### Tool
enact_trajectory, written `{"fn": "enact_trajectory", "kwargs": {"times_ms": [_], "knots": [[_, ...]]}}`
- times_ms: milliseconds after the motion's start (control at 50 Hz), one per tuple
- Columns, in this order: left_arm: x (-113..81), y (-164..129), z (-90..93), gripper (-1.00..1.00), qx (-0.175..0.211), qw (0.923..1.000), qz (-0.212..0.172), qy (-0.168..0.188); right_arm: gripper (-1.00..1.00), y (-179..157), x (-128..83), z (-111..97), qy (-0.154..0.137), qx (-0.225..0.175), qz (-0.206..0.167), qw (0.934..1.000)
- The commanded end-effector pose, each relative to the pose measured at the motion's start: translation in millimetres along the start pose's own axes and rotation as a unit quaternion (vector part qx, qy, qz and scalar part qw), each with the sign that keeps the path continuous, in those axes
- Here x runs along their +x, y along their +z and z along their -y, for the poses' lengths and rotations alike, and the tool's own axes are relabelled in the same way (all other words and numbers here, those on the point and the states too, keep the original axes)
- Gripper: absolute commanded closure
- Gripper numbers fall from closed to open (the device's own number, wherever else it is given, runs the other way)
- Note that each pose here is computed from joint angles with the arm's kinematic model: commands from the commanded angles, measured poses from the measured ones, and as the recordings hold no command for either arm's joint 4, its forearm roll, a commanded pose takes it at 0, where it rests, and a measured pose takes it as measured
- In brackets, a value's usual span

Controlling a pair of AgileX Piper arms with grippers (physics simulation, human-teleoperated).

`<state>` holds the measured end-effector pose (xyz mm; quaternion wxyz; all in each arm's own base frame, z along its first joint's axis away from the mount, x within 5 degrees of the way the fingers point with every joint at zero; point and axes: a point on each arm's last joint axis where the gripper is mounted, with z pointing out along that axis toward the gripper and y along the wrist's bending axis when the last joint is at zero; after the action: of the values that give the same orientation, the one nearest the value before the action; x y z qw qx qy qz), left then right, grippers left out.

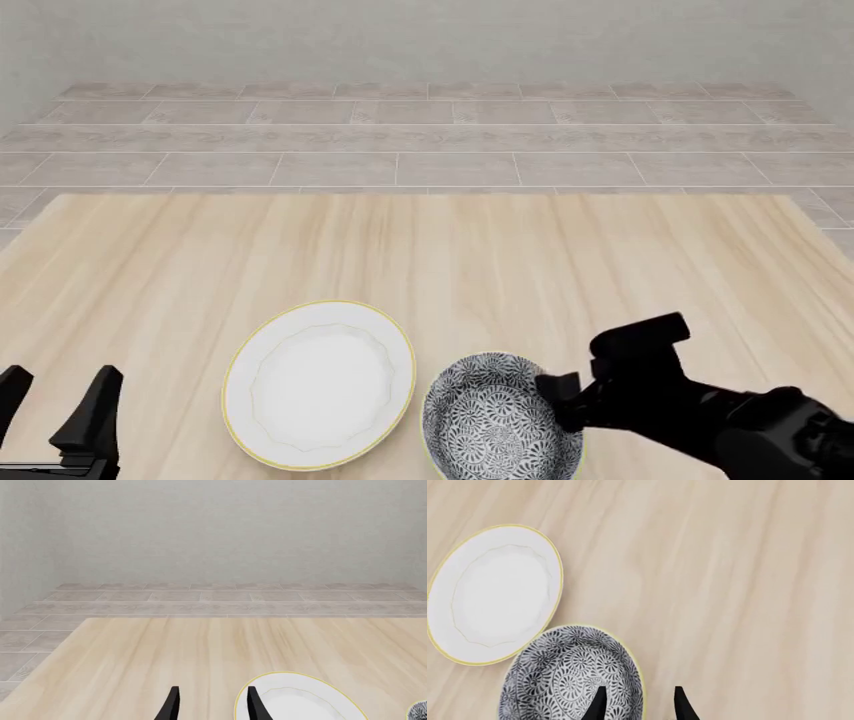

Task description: Put the bowl on the plate.

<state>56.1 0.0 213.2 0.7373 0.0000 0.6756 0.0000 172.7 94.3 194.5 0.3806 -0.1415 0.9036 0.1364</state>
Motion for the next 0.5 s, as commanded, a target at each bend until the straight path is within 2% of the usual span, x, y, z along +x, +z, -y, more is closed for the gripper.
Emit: {"fn": "enact_trajectory", "kwargs": {"times_ms": [20,500], "knots": [[0.0,0.0,0.0,-1.00,0.000,1.0000,0.000,0.000,-1.00,7.8,7.9,0.2,0.006,-0.001,-0.008,0.9999],[0.0,0.0,0.0,-1.00,0.000,1.0000,0.000,0.000,-1.00,17.8,17.7,-1.1,0.012,-0.004,-0.019,0.9997]]}}
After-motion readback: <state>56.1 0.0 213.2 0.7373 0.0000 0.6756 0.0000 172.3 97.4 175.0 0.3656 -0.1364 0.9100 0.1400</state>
